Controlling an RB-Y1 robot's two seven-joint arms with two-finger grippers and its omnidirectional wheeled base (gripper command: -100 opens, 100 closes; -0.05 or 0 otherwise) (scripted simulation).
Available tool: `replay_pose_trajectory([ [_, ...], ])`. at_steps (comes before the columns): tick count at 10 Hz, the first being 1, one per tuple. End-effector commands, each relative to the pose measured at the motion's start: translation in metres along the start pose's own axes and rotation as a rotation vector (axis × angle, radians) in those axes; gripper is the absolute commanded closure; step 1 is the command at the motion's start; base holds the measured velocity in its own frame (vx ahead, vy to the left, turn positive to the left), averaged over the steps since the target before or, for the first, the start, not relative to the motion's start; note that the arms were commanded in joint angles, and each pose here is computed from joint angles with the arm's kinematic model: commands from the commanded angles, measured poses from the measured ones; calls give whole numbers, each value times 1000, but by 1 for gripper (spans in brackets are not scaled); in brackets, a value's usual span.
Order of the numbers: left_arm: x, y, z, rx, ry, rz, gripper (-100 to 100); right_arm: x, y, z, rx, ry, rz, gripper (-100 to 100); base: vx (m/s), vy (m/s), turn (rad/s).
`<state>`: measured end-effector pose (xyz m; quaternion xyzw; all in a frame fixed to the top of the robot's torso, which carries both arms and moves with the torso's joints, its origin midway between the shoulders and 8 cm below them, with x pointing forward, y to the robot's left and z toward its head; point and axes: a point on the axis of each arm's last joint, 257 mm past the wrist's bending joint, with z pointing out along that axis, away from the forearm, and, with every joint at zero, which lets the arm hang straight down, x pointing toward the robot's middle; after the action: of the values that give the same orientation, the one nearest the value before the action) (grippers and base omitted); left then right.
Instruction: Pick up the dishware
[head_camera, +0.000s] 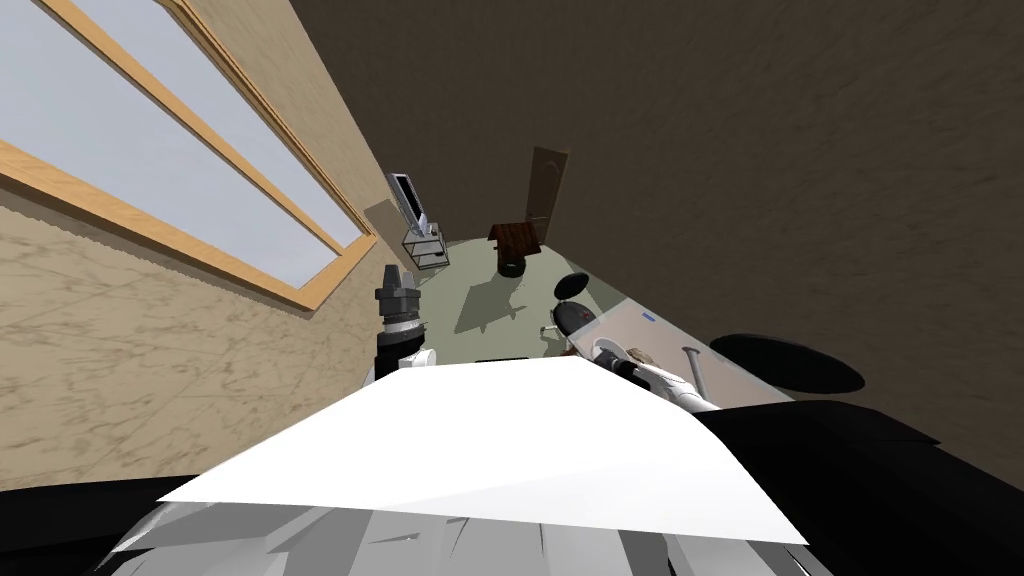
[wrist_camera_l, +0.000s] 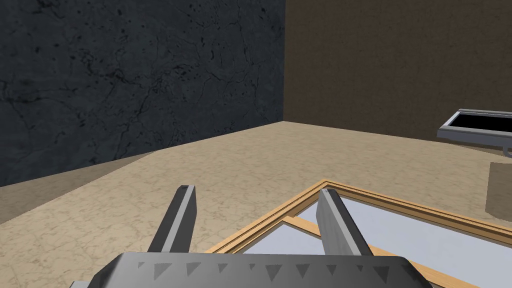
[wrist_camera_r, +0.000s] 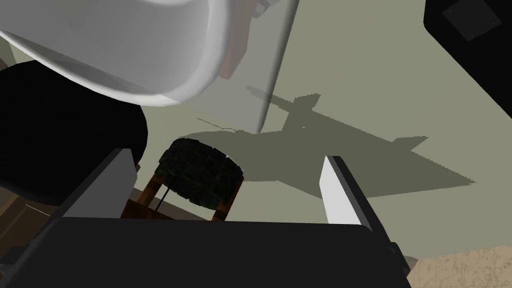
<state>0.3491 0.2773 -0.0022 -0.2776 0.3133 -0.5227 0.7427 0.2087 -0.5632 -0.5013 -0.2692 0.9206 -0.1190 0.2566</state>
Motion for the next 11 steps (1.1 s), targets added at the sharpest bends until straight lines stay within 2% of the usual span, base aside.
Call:
replay_pose_trajectory([
  [1,0,0,0,0,0,0,0,18,-3,-3,9,33,-10,-100,7,-1,58],
  [2,0,0,0,0,0,0,0,39,-7,-7,14,81,-31,-100,11,2,99],
  [3,0,0,0,0,0,0,0,41,-8,-8,16,85,-31,-100,9,-1,46],
  [4,0,0,0,0,0,0,0,60,-10,-13,18,127,-49,-100,9,0,71],
  [5,0,0,0,0,0,0,0,63,-12,-13,21,132,-49,-100,8,-1,55],
  [7,0,0,0,0,0,0,0,97,-12,-23,19,206,-80,-100,11,0,106],
  [8,0,0,0,0,0,0,0,98,-13,-24,20,208,-80,-100,10,-4,39],
  [11,0,0,0,0,0,0,0,132,2,-33,-6,278,-106,-100,13,-13,72],
])
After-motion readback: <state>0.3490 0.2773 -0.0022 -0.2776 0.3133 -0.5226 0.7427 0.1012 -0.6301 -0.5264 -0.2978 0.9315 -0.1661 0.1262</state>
